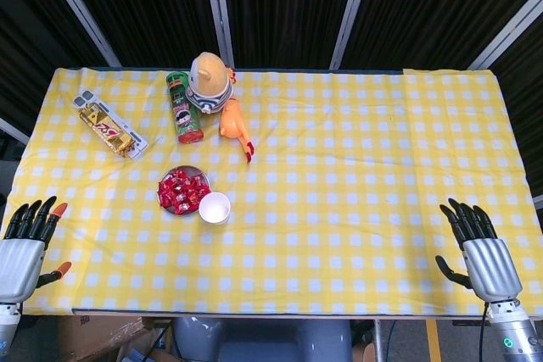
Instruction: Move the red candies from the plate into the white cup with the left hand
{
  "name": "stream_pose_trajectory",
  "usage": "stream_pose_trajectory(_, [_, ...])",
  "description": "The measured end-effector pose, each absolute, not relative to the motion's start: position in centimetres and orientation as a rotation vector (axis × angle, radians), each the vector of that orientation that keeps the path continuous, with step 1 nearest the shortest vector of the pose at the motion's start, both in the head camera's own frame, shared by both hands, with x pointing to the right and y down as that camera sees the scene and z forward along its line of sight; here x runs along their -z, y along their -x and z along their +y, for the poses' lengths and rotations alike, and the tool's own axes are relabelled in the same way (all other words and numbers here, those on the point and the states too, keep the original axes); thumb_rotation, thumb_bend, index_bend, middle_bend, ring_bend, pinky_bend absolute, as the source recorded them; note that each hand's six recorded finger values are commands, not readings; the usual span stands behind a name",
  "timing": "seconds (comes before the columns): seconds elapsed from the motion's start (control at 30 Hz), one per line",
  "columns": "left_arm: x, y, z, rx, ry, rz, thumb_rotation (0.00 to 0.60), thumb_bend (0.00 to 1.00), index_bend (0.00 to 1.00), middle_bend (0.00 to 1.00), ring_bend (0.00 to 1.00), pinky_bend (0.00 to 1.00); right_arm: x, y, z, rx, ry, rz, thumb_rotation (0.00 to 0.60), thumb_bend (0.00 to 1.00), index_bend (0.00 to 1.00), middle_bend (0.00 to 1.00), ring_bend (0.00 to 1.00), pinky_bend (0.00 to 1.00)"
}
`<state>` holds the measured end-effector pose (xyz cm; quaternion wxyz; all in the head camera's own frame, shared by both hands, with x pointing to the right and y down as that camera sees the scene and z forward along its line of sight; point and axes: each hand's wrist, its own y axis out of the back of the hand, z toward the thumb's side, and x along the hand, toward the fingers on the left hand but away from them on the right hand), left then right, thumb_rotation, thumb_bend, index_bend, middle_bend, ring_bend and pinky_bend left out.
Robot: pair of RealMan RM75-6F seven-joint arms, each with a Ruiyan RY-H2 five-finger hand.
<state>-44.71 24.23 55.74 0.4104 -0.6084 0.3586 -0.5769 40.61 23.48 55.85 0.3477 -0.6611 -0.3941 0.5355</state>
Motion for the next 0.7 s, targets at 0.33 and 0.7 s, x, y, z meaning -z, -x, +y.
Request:
stream_pose_trajectory(0.33, [-55.54,44.60,24.38,1.446,1.530,0.897,0.600,0.05,0.00,0.00,0.00,0.00,-55.68,-40.64,23.55,-1.386,1.711,-1.026,0.600,0.39,0.00,0.00,0.00,0.00])
stream_pose_trajectory(0.7, [-55.91,44.37,23.97,1.476,1.534,0.874,0.600,0.06,0.00,0.00,0.02,0.12,-55.62,-40.84,23.50,-1.392,1.707,-1.040,0.600,0.39,0.00,0.00,0.00,0.00])
